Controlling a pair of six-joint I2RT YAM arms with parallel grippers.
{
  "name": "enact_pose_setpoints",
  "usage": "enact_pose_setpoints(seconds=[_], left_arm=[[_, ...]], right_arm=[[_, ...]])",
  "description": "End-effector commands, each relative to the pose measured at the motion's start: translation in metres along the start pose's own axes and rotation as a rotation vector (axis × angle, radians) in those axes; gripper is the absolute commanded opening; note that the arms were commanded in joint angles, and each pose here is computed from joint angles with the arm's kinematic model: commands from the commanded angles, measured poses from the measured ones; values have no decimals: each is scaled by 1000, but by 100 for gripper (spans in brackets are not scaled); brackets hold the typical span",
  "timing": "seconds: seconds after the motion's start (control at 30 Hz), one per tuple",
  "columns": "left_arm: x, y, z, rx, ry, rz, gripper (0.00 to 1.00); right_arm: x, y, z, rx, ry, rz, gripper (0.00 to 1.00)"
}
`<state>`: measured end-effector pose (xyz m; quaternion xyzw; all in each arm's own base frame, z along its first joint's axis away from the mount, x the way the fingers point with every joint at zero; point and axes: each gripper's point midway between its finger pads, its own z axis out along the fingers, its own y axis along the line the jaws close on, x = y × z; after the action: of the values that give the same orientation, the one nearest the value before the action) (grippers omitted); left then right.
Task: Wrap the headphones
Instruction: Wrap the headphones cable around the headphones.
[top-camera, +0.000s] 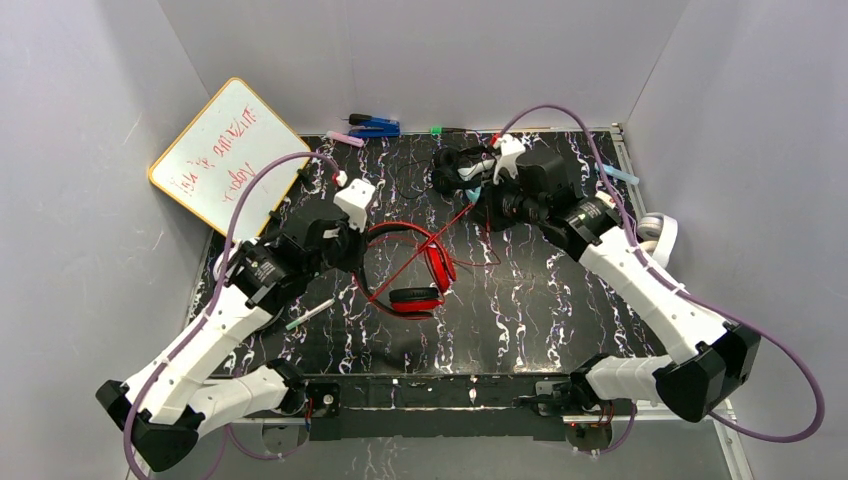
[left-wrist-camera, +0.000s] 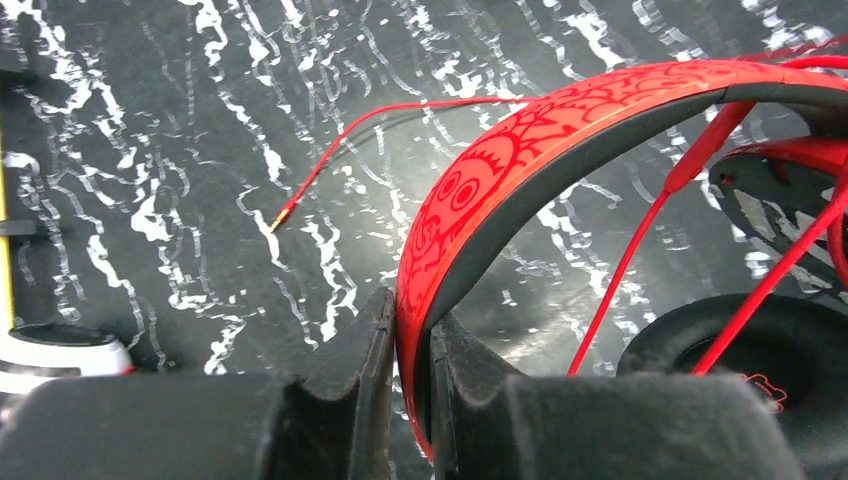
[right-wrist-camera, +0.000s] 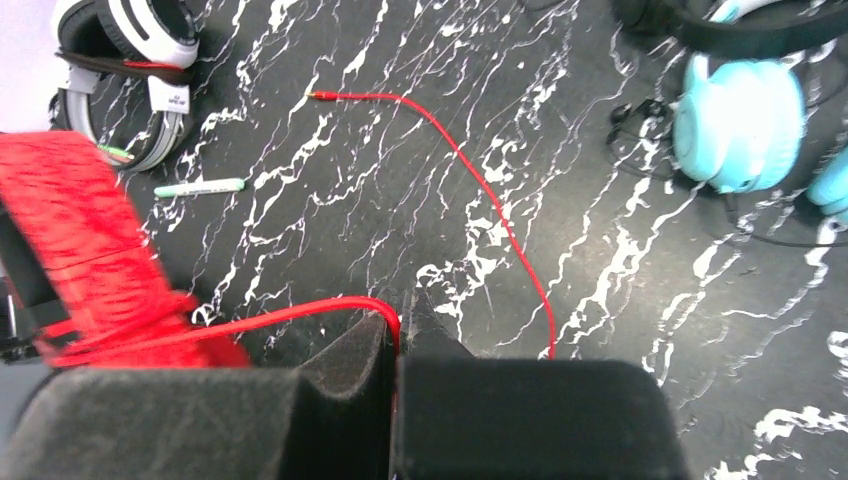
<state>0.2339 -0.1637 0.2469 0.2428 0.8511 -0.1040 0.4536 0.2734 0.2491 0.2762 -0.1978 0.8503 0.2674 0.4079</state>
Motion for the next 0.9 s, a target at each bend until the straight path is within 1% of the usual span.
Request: enact_pose_setpoints(seconds=[0.0, 0.07, 0.2, 0.33, 0.43, 0.53, 0.67, 0.87], left_arm=[[-41, -30, -39, 172, -93, -182, 0], [-54, -46, -54, 259, -106, -264, 0], [-79, -65, -78, 368, -122, -396, 0], [-101, -80, -91, 454, -132, -525, 0], [-117, -87, -94, 513, -176, -629, 0], [-124, -86, -95, 514, -200, -714, 0], [-130, -82, -98, 500, -218, -742, 0], [-150, -79, -106, 498, -242, -806, 0]], right_arm=[[-13, 20, 0, -231, -142, 24, 1], [-4, 25, 3, -298, -158, 29, 1], [1, 38, 6, -406, -197, 35, 1], [-1, 53, 4, -516, -259, 53, 2], [-6, 62, 0, -590, -319, 73, 5], [-8, 66, 1, -637, -344, 87, 7], [-4, 71, 11, -685, -323, 71, 13], [19, 68, 30, -729, -297, 70, 21]])
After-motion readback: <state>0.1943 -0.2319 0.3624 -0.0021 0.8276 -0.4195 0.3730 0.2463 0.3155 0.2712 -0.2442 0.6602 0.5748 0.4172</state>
